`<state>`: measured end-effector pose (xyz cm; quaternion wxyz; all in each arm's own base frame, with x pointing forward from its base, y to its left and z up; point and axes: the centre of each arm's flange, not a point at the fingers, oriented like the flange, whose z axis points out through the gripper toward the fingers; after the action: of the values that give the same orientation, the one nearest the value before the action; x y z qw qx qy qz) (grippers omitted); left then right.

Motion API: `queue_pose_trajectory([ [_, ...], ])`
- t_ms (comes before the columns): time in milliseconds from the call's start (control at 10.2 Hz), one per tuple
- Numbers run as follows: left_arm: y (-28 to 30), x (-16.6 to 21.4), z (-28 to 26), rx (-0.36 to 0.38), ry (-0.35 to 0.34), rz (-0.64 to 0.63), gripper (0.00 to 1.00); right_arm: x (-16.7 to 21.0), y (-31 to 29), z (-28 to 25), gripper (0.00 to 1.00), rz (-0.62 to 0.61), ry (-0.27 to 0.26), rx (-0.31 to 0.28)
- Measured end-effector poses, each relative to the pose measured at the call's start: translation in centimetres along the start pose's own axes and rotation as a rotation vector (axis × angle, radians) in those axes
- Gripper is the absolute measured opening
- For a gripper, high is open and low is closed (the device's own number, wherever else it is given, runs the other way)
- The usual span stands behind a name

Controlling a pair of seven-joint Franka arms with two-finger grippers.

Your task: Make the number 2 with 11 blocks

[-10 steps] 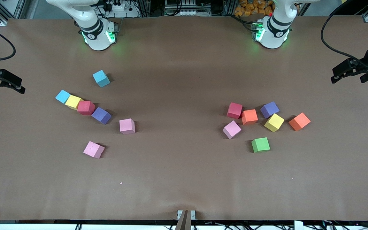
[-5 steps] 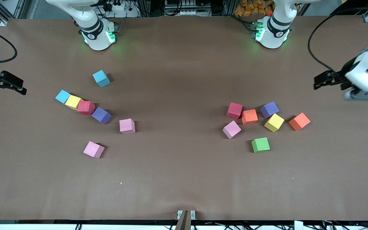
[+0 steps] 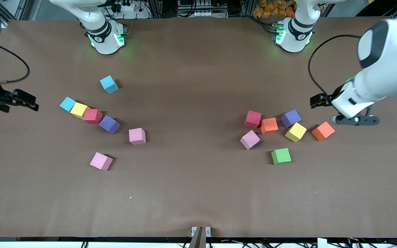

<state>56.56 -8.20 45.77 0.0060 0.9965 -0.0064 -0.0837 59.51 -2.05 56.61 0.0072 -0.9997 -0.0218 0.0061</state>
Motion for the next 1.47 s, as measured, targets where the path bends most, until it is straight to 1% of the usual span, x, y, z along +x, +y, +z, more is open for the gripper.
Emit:
queue_pose_trajectory([
  [196,0.6,1.1,3.3,0.0,-0.019,-0.049,1.0,1.2,-1.3,3.3,1.0,-0.022,0.009,-0.003],
  [391,1.9,2.3,6.1,0.002,-0.033,-0.07,1.0,2.6,-2.6,7.0,1.0,-0.044,0.029,-0.006],
  [685,3.0,4.0,9.7,-0.003,-0.031,-0.092,1.0,5.4,-4.0,13.9,1.0,-0.072,0.051,-0.015],
  [978,5.1,5.0,12.7,-0.005,-0.029,-0.108,1.0,7.5,-5.0,20.3,1.0,-0.217,0.052,-0.017],
  [1174,5.3,5.3,14.1,-0.01,-0.052,-0.121,1.0,8.2,-4.9,24.0,1.0,-0.292,0.049,0.02],
  [1272,5.4,5.4,14.9,-0.012,-0.065,-0.127,1.0,8.5,-4.9,25.4,1.0,-0.345,0.06,0.023],
  [1467,7.0,5.3,16.1,-0.011,-0.076,-0.139,1.0,8.9,-4.7,26.6,1.0,-0.51,0.07,0.015],
])
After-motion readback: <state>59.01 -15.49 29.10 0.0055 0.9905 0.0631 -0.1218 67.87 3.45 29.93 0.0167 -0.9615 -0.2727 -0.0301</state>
